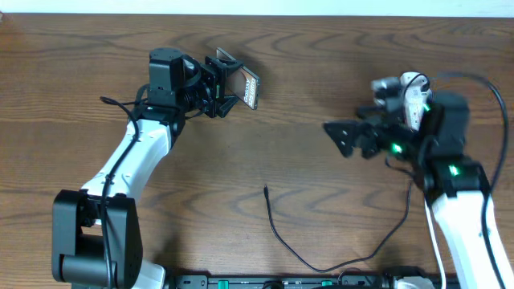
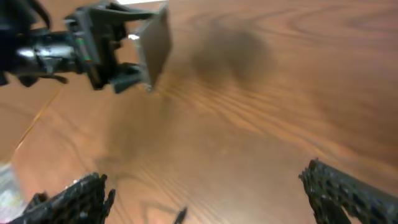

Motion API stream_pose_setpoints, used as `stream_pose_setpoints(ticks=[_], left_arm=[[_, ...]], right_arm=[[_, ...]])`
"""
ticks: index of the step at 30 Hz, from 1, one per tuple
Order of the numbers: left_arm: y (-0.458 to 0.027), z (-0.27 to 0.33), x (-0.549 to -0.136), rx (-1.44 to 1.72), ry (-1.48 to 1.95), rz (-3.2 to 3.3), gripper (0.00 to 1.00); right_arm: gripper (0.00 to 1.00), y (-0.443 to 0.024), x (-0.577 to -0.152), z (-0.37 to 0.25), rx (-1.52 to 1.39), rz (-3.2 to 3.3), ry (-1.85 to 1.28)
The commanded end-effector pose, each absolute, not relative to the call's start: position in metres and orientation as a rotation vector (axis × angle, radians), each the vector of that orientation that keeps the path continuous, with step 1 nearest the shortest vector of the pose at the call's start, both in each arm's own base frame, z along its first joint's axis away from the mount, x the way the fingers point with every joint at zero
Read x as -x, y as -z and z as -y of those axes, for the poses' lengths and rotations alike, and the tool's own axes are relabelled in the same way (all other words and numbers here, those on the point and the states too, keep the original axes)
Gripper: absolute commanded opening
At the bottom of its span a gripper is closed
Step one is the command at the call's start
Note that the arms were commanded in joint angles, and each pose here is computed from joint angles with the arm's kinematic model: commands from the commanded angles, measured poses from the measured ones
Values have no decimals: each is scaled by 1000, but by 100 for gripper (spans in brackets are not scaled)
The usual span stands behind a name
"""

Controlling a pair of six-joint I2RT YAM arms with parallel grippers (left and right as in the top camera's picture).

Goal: Plug charger to phone and switch on socket
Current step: 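Move the right gripper toward the phone held by the left gripper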

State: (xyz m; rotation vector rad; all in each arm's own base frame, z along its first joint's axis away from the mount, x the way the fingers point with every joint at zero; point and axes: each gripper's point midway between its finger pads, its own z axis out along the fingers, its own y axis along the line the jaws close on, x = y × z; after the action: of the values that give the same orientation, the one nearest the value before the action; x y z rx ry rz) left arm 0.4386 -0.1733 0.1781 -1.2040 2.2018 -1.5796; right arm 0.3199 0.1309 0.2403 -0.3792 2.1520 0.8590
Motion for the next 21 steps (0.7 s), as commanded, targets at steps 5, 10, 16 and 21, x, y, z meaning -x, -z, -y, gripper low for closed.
stream_pose_setpoints(ticks=[5, 10, 16, 21], left_arm=[[-198, 191, -438, 1091, 1570, -2186, 7], [-197, 206, -433, 1093, 1568, -2202, 7], [-200, 225, -427, 1088, 1597, -2210, 8], [-202, 237, -422, 1096, 1626, -2218, 7]], right_arm=[[99, -249, -340, -182, 577, -2059, -963], [98, -244, -344, -196, 615, -2043, -979], [96, -235, -352, -194, 593, -2071, -938], [92, -230, -354, -194, 582, -2089, -900]])
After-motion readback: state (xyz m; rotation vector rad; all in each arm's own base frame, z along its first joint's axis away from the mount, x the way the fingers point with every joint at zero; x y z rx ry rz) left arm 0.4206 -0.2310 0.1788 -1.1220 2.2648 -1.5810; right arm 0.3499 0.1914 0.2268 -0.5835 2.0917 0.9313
